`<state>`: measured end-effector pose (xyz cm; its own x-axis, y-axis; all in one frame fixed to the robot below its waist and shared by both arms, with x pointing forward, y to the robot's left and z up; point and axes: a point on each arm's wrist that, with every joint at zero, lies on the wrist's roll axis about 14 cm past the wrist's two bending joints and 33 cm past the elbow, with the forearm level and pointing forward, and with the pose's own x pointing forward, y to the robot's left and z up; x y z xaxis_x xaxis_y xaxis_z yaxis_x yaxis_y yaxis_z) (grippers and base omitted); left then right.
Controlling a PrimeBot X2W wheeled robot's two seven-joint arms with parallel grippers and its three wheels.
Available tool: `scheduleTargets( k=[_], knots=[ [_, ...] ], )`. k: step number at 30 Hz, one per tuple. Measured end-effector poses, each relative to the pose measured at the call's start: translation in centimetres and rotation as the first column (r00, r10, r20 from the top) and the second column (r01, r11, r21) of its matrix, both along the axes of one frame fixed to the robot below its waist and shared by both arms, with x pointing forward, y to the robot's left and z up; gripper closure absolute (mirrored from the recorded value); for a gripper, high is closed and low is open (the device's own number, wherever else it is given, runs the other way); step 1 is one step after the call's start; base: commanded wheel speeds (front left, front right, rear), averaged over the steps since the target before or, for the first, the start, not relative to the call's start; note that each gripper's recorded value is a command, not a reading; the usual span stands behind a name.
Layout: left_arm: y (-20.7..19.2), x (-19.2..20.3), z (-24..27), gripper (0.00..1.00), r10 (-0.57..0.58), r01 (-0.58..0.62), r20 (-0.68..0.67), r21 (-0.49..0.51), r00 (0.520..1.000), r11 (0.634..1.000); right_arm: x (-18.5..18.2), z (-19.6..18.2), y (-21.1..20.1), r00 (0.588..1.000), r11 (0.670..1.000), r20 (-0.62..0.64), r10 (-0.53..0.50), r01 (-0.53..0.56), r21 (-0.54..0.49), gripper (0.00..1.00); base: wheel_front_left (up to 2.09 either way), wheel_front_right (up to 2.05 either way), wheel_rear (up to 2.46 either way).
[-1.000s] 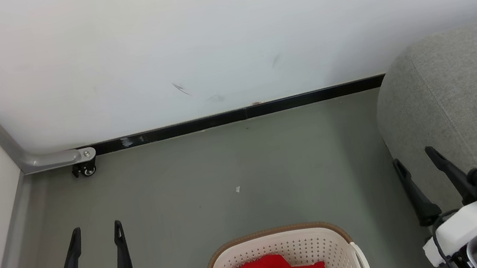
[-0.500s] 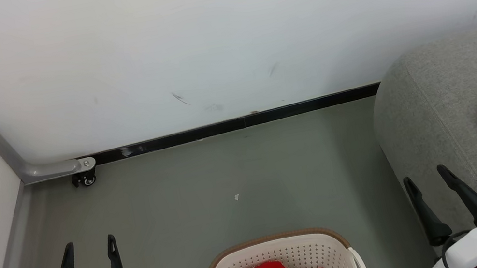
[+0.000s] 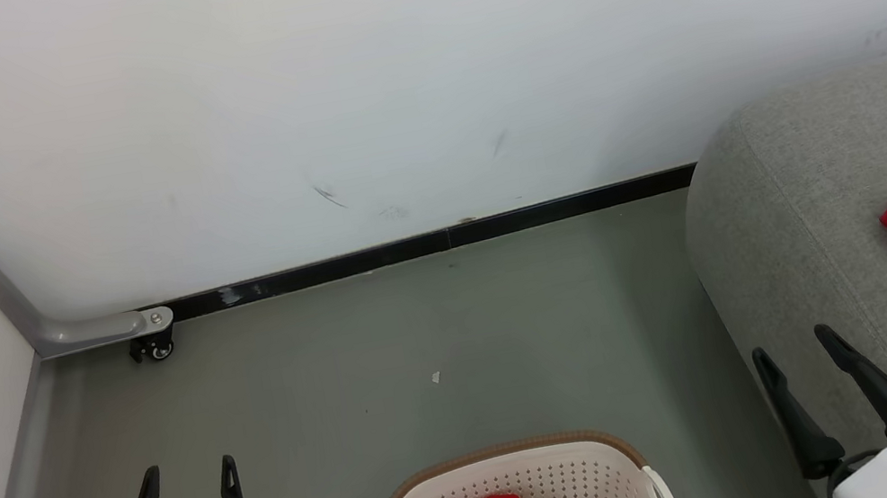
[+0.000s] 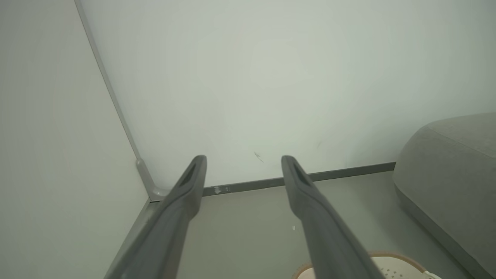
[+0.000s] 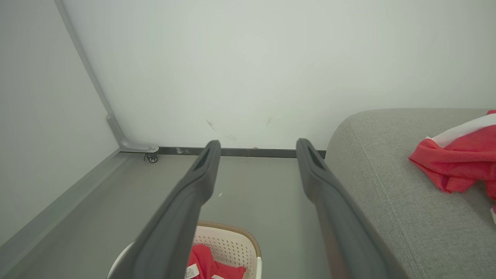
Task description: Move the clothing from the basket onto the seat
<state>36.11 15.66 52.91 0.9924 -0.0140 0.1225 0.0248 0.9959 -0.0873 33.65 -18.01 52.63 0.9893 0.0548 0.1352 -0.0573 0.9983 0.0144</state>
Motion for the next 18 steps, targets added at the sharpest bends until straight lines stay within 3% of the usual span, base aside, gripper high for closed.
scheduleTargets(
  k=[18],
  knots=[
    [-0.36, 0.18, -0.22, 0.00, -0.018, 0.018, -0.006, -0.016, 1.000, 1.000, -0.14, 0.62, 0.73, 1.000, 1.000, 0.013, 0.021, -0.021, 0.011, 0.00, 0.00, 0.00, 0.00]
  ],
)
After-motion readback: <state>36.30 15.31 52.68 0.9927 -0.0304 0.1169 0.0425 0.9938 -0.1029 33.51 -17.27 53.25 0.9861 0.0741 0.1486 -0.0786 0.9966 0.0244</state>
